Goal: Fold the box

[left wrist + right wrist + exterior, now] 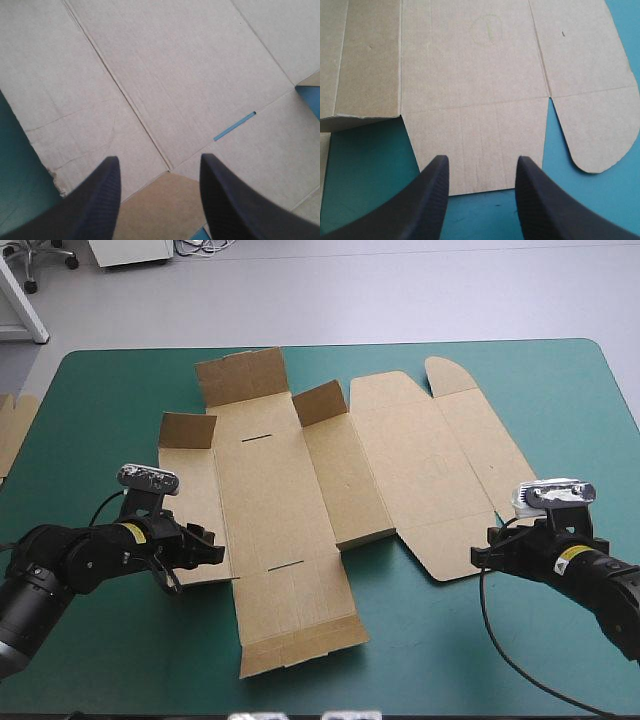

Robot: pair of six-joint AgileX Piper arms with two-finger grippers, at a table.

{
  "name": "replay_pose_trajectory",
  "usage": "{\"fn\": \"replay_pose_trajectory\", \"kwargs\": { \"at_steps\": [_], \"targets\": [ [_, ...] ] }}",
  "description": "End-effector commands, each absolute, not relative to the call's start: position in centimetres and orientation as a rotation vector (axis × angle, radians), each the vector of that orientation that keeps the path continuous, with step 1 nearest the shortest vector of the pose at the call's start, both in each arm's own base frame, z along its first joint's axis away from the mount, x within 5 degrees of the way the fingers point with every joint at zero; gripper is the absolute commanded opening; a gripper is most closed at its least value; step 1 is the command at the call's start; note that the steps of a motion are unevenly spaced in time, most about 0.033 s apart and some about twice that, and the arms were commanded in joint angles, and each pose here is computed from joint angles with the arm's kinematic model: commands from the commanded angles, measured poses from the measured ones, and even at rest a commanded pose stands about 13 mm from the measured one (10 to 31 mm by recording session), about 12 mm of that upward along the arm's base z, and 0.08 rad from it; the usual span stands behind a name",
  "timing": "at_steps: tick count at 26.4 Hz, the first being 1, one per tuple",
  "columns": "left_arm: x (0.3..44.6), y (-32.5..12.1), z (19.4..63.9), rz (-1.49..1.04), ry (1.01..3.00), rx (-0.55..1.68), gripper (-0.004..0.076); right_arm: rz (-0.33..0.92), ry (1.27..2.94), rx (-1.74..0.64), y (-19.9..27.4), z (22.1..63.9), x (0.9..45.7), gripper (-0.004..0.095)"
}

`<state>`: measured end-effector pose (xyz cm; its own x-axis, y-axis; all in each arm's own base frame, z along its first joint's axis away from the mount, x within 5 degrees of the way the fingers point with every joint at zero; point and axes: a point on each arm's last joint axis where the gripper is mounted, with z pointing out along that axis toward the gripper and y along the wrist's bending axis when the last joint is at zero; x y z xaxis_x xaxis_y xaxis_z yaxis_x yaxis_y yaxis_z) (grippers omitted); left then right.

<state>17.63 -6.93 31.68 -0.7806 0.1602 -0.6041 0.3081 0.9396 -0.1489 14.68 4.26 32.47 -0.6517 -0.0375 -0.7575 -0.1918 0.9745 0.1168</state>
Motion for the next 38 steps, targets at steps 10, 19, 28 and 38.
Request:
{"fn": "replay_pose_trajectory", "kwargs": {
  "at_steps": [10, 19, 28, 38],
  "targets": [
    [18.7, -8.1, 33.3, -0.493, 2.345, 0.258, 0.0356, 0.218, 2.096, -0.16, 4.2, 36.8, 15.7, 0.0405],
    [20.9, -8.8, 33.0, -0.54, 2.259, 0.226, 0.0356, 0.18, 2.152, -0.224, 4.7, 35.6, 17.5, 0.0405],
    [21.6, -1.7, 32.2, -0.372, 2.367, -0.038, 0.0356, 0.194, 2.14, -0.219, 4.8, 35.9, 17.6, 0.0405],
    [18.7, 4.8, 26.4, -0.485, 2.461, -0.489, 0.0356, 0.189, 2.203, -0.295, 5.6, 35.7, 19.2, 0.0433]
  ]
}}
